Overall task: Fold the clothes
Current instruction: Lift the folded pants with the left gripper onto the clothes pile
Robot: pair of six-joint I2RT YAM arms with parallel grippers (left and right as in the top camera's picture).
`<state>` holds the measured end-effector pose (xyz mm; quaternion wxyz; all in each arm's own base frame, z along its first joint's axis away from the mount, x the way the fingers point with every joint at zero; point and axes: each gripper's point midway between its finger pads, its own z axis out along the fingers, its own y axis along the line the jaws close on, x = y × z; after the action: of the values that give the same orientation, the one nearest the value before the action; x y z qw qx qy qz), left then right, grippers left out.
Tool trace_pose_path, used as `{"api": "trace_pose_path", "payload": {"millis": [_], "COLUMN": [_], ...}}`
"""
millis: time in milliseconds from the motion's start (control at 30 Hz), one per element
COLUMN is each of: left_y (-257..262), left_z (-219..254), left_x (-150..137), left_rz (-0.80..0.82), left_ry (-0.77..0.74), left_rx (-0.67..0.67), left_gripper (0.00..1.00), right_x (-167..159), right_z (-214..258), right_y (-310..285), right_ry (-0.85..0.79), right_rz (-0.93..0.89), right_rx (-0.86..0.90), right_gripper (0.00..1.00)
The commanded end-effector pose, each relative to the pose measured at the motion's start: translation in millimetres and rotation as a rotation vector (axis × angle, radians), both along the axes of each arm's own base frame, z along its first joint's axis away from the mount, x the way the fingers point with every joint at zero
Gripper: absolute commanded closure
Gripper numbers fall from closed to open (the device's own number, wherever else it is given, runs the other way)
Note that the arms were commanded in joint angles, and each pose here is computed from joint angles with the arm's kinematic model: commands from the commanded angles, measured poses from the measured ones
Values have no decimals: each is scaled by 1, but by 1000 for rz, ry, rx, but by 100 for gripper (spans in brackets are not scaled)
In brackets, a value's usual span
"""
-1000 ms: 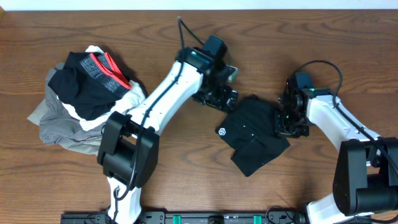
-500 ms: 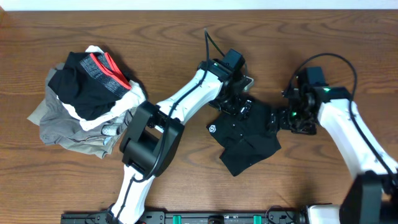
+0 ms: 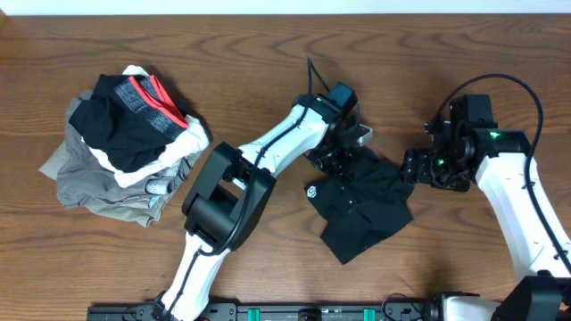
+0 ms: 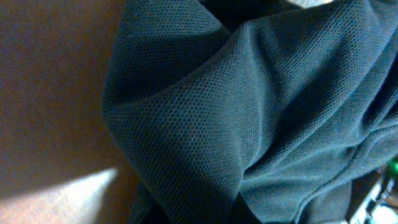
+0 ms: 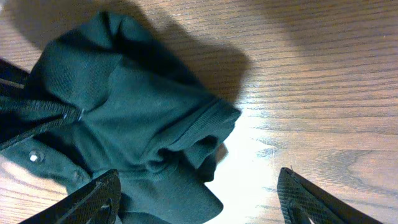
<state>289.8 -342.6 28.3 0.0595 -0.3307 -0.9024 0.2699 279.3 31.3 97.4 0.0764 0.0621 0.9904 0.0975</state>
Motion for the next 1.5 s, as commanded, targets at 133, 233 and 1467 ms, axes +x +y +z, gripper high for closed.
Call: {"api": "trace_pose_path", "payload": {"millis": [133, 233, 1467], "left_y": [50, 97, 554], "left_z": [112, 161, 163], "left_x": [60, 87, 86], "left_rz": [148, 268, 1430], "left_ry": [-190, -296, -276], "left_rx": [-146, -189, 6], "left_gripper": [94, 94, 2], "right_x": [4, 4, -5], "right_z": [7, 7, 6], "right_y": [-3, -3, -2], "right_ry": [-26, -25, 24], "right_rz": [3, 3, -61], "right_rx": [-7, -7, 12], "right_gripper": [22, 23, 26]}}
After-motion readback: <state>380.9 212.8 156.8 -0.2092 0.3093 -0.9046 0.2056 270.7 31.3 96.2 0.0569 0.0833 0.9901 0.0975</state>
